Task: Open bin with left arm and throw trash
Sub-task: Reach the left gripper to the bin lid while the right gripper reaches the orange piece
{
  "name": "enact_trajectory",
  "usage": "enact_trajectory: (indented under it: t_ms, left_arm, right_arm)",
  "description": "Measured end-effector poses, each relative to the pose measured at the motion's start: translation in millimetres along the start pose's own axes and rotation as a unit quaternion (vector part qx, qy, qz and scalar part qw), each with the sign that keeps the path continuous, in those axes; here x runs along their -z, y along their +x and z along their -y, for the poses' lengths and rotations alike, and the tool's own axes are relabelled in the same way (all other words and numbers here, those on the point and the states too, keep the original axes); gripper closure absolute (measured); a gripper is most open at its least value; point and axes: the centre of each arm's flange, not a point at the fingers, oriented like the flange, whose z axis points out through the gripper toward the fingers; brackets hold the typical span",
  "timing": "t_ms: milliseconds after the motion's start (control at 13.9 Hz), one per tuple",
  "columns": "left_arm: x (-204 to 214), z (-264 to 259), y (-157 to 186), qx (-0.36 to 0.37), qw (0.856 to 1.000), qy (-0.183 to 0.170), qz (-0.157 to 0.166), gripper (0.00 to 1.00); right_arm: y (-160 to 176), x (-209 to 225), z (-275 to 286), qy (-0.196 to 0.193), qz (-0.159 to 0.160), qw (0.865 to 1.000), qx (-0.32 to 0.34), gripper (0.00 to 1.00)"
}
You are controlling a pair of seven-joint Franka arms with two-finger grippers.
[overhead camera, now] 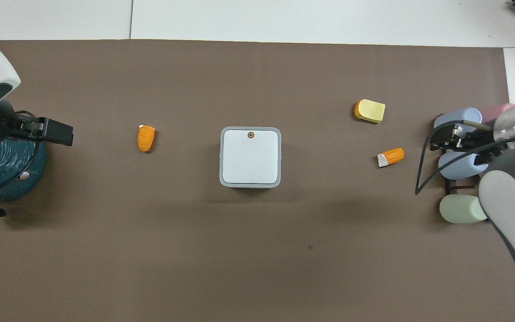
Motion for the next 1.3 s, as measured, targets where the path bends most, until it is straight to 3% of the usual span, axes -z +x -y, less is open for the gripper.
enact_trajectory:
  t_ms: [288, 576, 1008, 1080, 1295]
  left_arm:
    - [-7, -5, 2, -0.004, 1.000, 0.000, -0.002, 0.00]
    - [-28, -45, 4, 0.019, 1.000, -0.004, -0.007, 0.04]
    - [-67, -140, 11, 0.106, 0.994, -0.022, -0.029, 0.74]
    - [-77, -157, 15, 0.132, 0.990, -0.029, -0.037, 0.80]
    - [-107, -201, 27, 0.212, 0.974, -0.052, -0.052, 0.83]
  right_arm:
    - [14, -79, 15, 0.003, -0.009, 0.999, -0.032, 0.00]
    - [10, -122, 13, 0.001, -0.006, 0.999, -0.044, 0.00]
    - [13, -157, 13, 0.015, 0.006, 0.997, -0.072, 0.00]
    - [13, -160, 11, 0.013, 0.009, 0.997, -0.074, 0.00]
    - [9, -173, 7, 0.013, 0.009, 0.997, -0.076, 0.01]
